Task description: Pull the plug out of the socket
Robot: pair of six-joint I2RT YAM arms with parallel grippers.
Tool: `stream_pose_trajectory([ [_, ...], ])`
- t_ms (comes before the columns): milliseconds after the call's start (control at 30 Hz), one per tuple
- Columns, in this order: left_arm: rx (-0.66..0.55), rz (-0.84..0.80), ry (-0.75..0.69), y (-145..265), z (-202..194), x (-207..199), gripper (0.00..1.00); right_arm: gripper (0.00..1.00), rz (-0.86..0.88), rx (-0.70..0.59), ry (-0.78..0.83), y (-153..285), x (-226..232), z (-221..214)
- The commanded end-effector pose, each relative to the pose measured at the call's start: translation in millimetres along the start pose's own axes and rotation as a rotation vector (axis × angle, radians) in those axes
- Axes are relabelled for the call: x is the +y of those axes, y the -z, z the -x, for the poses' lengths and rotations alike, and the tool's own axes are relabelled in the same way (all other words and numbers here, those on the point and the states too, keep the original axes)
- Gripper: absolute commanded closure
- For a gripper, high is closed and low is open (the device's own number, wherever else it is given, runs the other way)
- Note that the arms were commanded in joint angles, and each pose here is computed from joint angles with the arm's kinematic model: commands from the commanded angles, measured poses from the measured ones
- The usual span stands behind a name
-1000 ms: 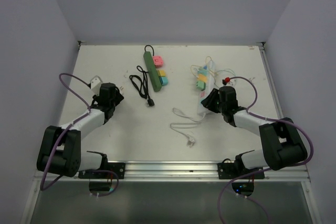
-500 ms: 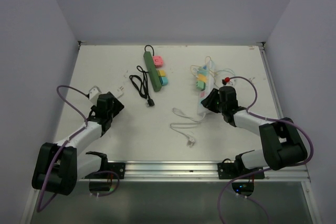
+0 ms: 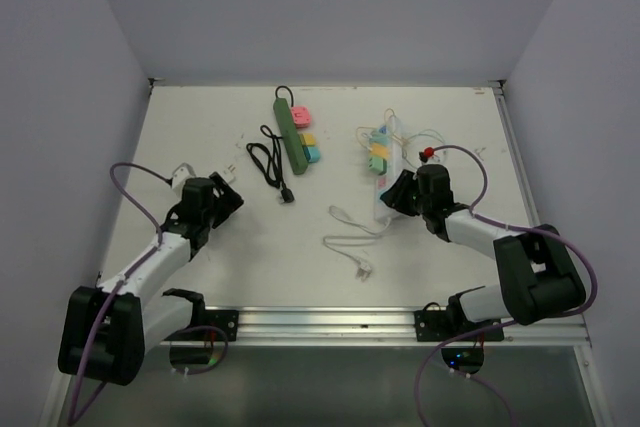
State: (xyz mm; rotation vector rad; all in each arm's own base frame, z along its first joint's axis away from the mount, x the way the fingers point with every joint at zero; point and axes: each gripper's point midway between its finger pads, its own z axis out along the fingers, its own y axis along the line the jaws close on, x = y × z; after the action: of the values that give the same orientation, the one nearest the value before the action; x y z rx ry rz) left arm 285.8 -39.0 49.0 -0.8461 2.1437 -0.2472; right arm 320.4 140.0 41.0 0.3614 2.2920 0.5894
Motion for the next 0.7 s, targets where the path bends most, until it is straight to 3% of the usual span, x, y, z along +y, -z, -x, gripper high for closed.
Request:
stream_pose_trajectory([
  [0, 0.014, -0.123, -0.022, 13.7, 19.9, -42.0, 0.01, 1.0, -0.07, 0.227, 0.042, 8.7, -30.0, -60.8],
  [233, 0.107, -0.358, -0.028, 35.9, 25.7, -127.2, 0.02, 1.0, -0.019, 0.272, 0.065, 5.0, -20.9, -70.8],
  [500, 0.193, -0.583, -0.073, 53.6, -7.8, -229.7, 0.05, 1.0, 0.026, 0.297, 0.083, 6.0, -11.5, -76.8],
  [667, 0.251, -0.639, -0.122, 47.7, -43.5, -270.2, 0.07, 1.0, 0.05, 0.304, 0.097, 7.5, -5.8, -78.7],
])
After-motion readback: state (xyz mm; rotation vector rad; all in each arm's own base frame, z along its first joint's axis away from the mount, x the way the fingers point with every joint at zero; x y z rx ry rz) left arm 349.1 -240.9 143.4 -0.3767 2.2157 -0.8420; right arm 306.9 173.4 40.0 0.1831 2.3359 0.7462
